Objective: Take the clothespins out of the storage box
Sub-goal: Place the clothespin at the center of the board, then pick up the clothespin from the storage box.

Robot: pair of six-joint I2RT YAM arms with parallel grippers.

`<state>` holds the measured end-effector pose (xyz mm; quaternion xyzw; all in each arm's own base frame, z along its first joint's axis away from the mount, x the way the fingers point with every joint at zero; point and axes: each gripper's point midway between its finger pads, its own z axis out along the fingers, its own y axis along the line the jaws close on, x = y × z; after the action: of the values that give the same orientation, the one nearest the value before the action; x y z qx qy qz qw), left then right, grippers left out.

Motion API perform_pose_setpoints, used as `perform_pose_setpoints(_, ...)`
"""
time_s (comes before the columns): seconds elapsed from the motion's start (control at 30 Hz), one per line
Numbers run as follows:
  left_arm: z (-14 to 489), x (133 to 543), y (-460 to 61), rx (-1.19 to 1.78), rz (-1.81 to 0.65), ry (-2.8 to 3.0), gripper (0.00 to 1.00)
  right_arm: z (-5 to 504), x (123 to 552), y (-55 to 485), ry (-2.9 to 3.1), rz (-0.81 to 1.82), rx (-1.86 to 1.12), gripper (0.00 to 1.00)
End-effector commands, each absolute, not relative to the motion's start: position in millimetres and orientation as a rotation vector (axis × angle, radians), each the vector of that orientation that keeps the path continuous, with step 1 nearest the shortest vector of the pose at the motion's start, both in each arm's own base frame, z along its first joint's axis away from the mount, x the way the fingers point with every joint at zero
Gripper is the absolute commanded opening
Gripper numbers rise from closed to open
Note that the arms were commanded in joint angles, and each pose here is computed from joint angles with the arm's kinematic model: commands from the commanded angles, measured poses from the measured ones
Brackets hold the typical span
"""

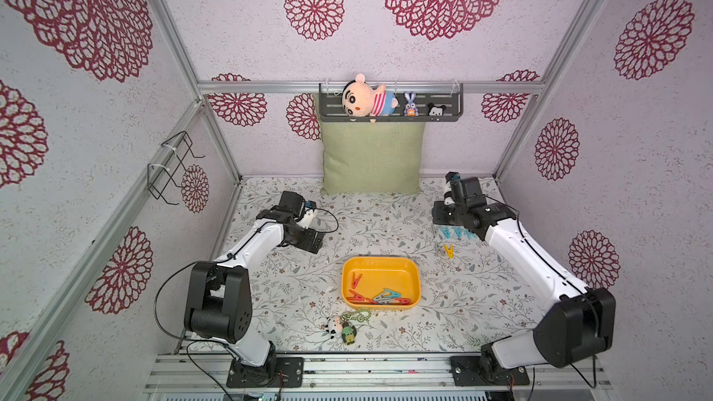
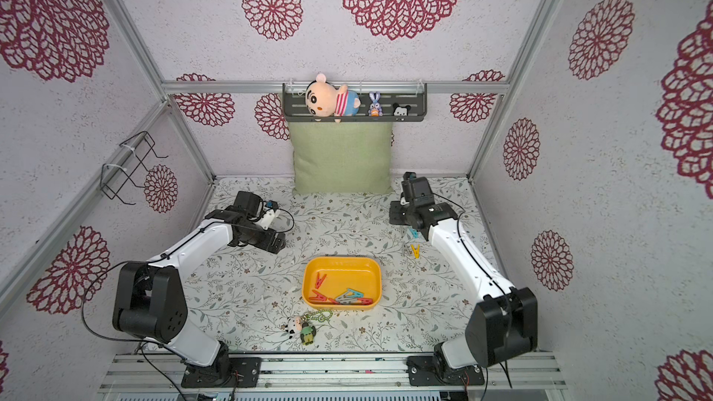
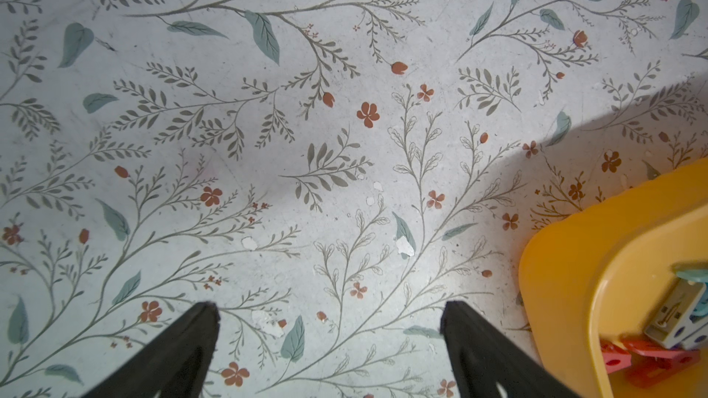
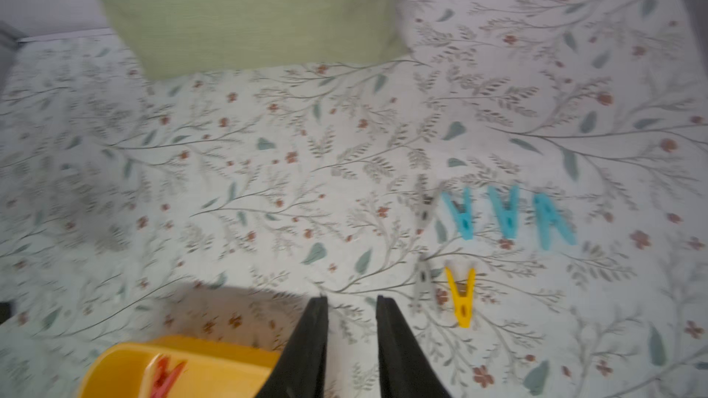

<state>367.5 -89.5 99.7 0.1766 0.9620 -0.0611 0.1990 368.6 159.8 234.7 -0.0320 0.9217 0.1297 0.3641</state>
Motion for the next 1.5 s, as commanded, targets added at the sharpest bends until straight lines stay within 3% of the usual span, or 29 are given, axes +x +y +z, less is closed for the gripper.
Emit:
perform_pose_setpoints(0.0, 109, 369, -90, 0.474, -0.176, 2.654, 0.99, 224, 322, 206, 2.446, 0.47, -0.096, 0.28)
perform_pose_setpoints(0.2, 111, 372, -87, 0.46, -0.157, 2.648, 0.99, 187, 266, 291, 2.488, 0.672, -0.126, 0.28)
perform_pose_setpoints(0.4, 115, 374, -84, 0.445, -0.127, 2.631, 0.99, 142, 247, 331, 2.563, 0.617, -0.084, 0.28)
perform_pose_setpoints(0.7, 118, 375, -84, 0.444, -0.127, 2.619, 0.99, 92, 255, 345, 2.602, 0.453, 0.016, 0.28)
perform_pose_setpoints(0.83, 118, 375, -85, 0.444, -0.131, 2.619, 0.99, 85, 262, 356, 2.596, 0.475, 0.057, 0.32)
perform_pose_setpoints(1.47, 121, 373, -86, 0.449, -0.143, 2.611, 0.99, 57, 270, 368, 2.632, 0.417, 0.093, 0.32)
